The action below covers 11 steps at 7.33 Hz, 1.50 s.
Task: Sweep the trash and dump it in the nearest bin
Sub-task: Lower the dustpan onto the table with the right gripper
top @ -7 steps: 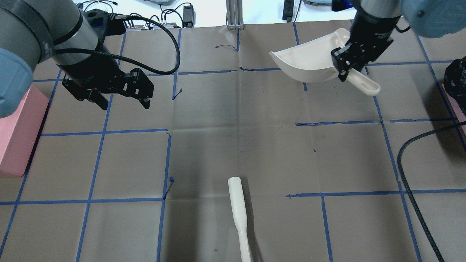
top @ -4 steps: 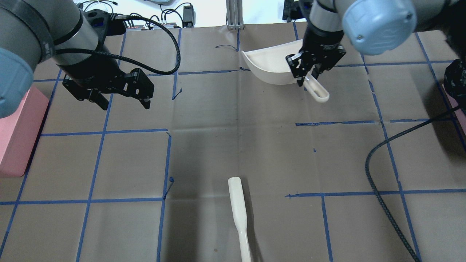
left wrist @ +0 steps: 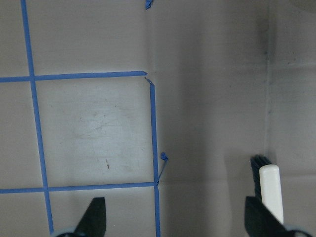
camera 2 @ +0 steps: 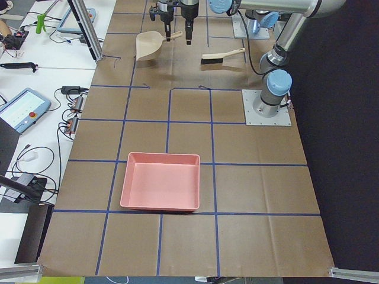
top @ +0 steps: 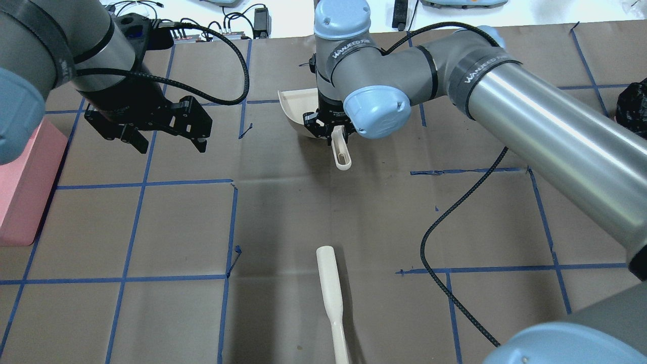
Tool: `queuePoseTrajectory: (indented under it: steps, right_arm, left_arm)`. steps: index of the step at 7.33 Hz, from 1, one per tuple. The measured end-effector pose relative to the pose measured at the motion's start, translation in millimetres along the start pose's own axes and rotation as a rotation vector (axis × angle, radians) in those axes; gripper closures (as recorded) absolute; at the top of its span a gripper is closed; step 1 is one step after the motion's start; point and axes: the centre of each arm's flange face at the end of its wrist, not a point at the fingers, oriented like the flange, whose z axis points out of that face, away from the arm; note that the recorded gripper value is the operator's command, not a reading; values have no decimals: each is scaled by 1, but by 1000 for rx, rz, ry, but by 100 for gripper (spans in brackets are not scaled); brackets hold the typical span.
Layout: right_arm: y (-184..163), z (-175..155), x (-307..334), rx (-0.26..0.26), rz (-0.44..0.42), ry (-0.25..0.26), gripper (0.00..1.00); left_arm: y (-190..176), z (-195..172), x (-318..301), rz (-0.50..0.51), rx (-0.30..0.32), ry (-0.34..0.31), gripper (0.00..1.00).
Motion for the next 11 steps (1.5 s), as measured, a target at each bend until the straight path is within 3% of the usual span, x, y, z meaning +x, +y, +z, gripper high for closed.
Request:
queuePoseTrajectory:
  steps: [4,8,11]
  right_arm:
    - [6,44,-29,-19,21,66,94]
    - [-8,44,-15,49,52,49,94]
    - [-14,59,-8,26,64,45,93]
  left_arm:
    - [0,0,0,-2,-3,-6,0]
    - [0,1,0,-8,-2,-6,0]
    - [0,0,0,-10,1,-6,0]
